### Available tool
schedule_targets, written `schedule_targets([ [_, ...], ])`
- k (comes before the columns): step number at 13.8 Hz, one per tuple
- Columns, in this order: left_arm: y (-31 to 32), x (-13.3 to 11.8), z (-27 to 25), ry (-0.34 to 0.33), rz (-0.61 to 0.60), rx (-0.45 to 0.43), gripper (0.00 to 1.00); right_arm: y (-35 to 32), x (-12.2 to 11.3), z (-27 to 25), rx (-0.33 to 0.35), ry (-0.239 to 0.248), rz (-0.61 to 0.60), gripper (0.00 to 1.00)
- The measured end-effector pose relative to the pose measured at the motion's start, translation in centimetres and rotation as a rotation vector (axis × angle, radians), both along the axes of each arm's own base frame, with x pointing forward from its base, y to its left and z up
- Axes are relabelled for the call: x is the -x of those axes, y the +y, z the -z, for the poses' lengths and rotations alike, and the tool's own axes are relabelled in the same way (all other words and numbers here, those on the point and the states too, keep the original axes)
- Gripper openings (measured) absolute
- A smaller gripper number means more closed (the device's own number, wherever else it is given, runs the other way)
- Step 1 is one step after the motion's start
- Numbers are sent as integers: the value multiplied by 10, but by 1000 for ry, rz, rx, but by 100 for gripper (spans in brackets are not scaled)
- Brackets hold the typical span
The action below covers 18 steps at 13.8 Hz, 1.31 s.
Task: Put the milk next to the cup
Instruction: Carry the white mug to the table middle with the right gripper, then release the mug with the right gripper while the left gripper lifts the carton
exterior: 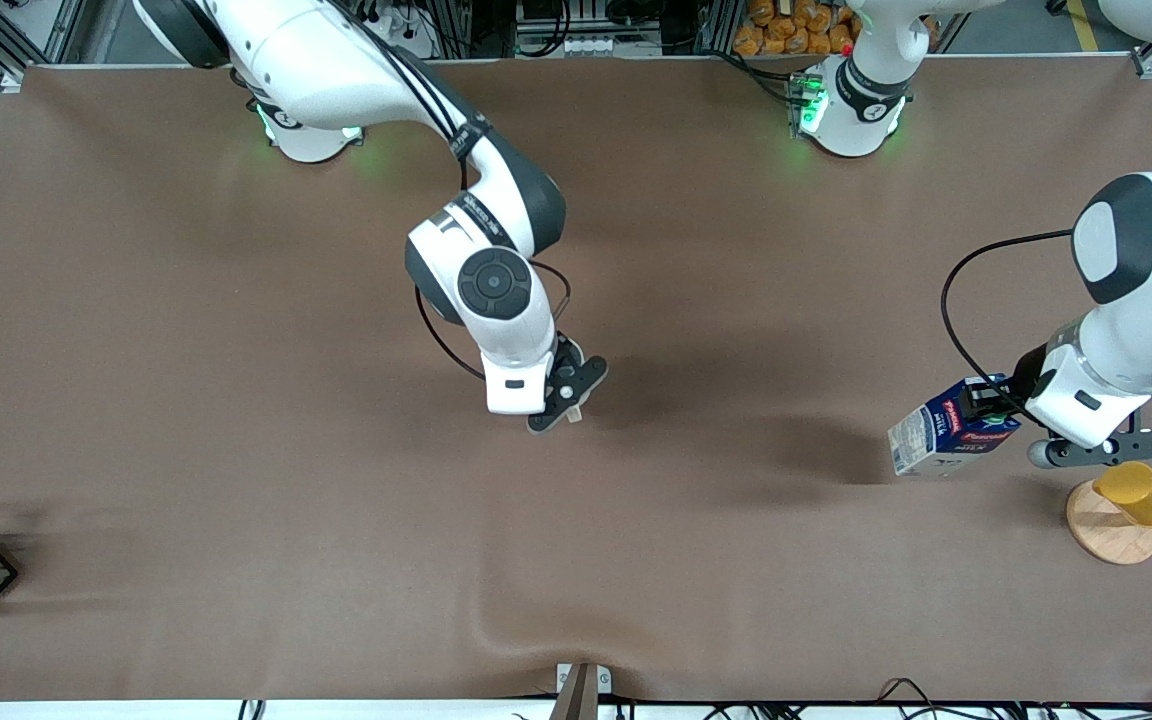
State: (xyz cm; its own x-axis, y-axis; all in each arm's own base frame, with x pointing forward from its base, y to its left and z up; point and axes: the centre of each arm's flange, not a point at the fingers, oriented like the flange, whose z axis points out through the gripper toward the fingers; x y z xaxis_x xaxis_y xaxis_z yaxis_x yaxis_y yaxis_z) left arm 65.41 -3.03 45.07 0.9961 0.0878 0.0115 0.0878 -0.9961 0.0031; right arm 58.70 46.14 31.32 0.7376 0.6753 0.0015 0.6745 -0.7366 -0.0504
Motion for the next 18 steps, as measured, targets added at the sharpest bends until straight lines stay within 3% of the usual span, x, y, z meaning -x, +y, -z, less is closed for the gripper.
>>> schedule_targets([
  [7,-4,-1,-5,-9,7,3,41,19,17,34,34,45,223,4],
  [11,-12,-1,-8,-11,17,7,41,55,53,50,57,63,254,4],
  [12,-13,-1,-8,-10,12,7,41,60,59,53,62,65,249,8],
  [18,-40,5,-10,17,5,15,41,64,57,44,49,52,249,70],
])
